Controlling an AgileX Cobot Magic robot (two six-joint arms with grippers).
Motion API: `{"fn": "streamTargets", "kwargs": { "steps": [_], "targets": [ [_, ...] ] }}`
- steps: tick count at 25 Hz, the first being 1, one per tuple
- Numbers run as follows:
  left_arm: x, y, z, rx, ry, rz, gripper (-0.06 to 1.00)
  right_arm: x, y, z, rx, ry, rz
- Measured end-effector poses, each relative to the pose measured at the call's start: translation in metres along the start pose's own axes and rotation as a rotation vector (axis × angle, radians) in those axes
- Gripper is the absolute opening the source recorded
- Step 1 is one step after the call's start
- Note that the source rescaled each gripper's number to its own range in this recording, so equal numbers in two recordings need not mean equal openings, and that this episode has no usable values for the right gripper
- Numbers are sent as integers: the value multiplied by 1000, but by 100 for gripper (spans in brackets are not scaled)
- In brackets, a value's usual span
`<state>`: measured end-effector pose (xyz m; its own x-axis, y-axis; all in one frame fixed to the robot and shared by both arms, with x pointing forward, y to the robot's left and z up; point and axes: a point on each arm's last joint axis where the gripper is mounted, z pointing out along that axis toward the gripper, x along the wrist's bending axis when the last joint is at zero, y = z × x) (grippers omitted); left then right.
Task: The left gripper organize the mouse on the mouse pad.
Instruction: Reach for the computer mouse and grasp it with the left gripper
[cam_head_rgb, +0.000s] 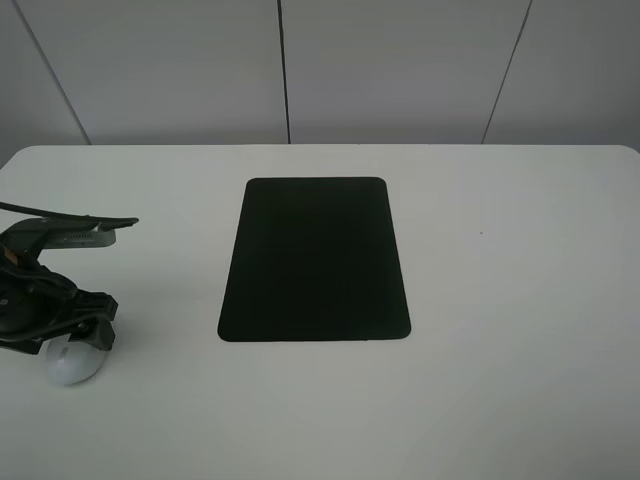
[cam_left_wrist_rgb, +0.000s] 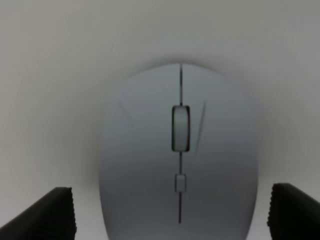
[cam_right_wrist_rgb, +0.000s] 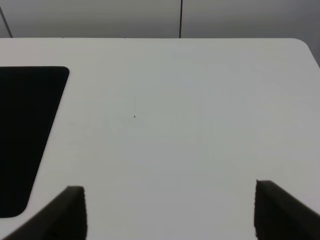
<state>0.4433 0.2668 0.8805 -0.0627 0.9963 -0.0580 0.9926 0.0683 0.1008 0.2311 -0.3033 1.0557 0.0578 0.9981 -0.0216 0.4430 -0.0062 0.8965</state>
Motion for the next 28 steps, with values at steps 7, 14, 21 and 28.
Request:
{"fn": "streamTargets", "kwargs": {
  "steps": [7,14,21,28],
  "targets": [
    [1,-1,10,12,6,-2,100,0,0,0,0,0,0],
    [1,-2,11,3,5,-2,100,0,0,0,0,0,0],
    [1,-2,11,0,5,-1,100,0,0,0,0,-1,-1],
    [1,-1,11,-6,5,1,100,0,0,0,0,-1,-1]
  ]
}}
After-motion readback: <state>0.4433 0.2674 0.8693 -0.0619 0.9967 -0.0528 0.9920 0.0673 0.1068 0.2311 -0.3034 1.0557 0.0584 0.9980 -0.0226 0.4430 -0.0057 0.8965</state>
